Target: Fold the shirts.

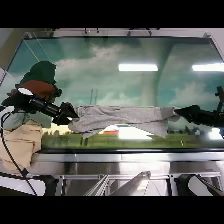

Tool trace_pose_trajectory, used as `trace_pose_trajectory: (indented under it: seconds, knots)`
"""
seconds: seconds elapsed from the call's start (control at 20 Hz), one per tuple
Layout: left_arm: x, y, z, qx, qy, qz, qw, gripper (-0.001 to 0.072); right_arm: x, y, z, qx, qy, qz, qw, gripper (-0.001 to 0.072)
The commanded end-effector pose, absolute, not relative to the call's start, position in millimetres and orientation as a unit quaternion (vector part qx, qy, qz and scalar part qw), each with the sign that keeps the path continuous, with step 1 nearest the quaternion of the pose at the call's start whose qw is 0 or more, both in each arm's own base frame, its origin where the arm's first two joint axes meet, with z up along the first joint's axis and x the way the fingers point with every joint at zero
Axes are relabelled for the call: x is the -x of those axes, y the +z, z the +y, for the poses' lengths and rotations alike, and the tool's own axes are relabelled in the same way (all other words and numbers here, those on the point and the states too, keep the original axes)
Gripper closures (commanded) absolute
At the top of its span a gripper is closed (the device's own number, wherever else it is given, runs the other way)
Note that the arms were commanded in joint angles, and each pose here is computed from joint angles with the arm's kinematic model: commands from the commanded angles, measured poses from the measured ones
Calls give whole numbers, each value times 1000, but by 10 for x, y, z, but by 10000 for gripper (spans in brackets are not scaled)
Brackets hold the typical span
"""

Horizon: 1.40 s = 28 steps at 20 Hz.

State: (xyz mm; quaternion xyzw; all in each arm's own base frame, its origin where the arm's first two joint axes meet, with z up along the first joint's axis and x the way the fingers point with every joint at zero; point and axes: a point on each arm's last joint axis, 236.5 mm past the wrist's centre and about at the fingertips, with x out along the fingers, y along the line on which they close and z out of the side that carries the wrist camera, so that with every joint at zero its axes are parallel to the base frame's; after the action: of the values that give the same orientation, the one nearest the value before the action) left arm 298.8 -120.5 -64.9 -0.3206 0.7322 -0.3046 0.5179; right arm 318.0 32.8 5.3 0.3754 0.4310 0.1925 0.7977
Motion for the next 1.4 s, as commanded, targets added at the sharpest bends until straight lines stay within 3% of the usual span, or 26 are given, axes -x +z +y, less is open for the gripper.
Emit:
trace_pose_trajectory:
  seconds: [0.0, 0.15, 0.25, 0.3, 0.4, 0.55, 0.75, 0.9, 1.05, 1.2, 1.35]
  knots:
    - [-2921, -406, -1570, 329, -382, 708, 494, 705, -3159, 63, 383, -383, 206, 434, 789, 690]
    - [-3034, 607, -2184, 403, -531, 580, 468, 697, -3147, 452, 586, -401, 271, 392, 782, 691]
    - [-2848, 1434, -2299, 403, -627, 500, 440, 698, -3173, 879, 626, -387, 302, 350, 798, 691]
    - [-2798, 1770, -2292, 395, -647, 470, 452, 697, -3202, 1231, 619, -378, 318, 310, 812, 690]
    - [-2705, 2465, -2162, 369, -685, 382, 498, 688, -3204, 2243, 576, -354, 352, 178, 848, 691]
    - [-2506, 3515, -1758, 324, -717, 224, 575, 687, -2848, 3666, 503, -266, 350, -24, 898, 691]
    - [-2195, 4311, -1168, 257, -659, 96, 700, 685, -2294, 4691, 726, -137, 298, -164, 930, 690]
    - [-2141, 4430, -841, 226, -565, 60, 791, 682, -2042, 5037, 858, -95, 270, -214, 934, 691]
    - [-2269, 4386, -542, 228, -504, 53, 831, 682, -2138, 4994, 630, -62, 185, -211, 958, 690]
    - [-2675, 3947, -381, 270, -489, 134, 818, 682, -2513, 4478, 319, -87, 145, -111, 979, 691]
    - [-3120, 3186, -570, 300, -501, 273, 765, 683, -2935, 3667, 146, -169, 183, -9, 968, 691]
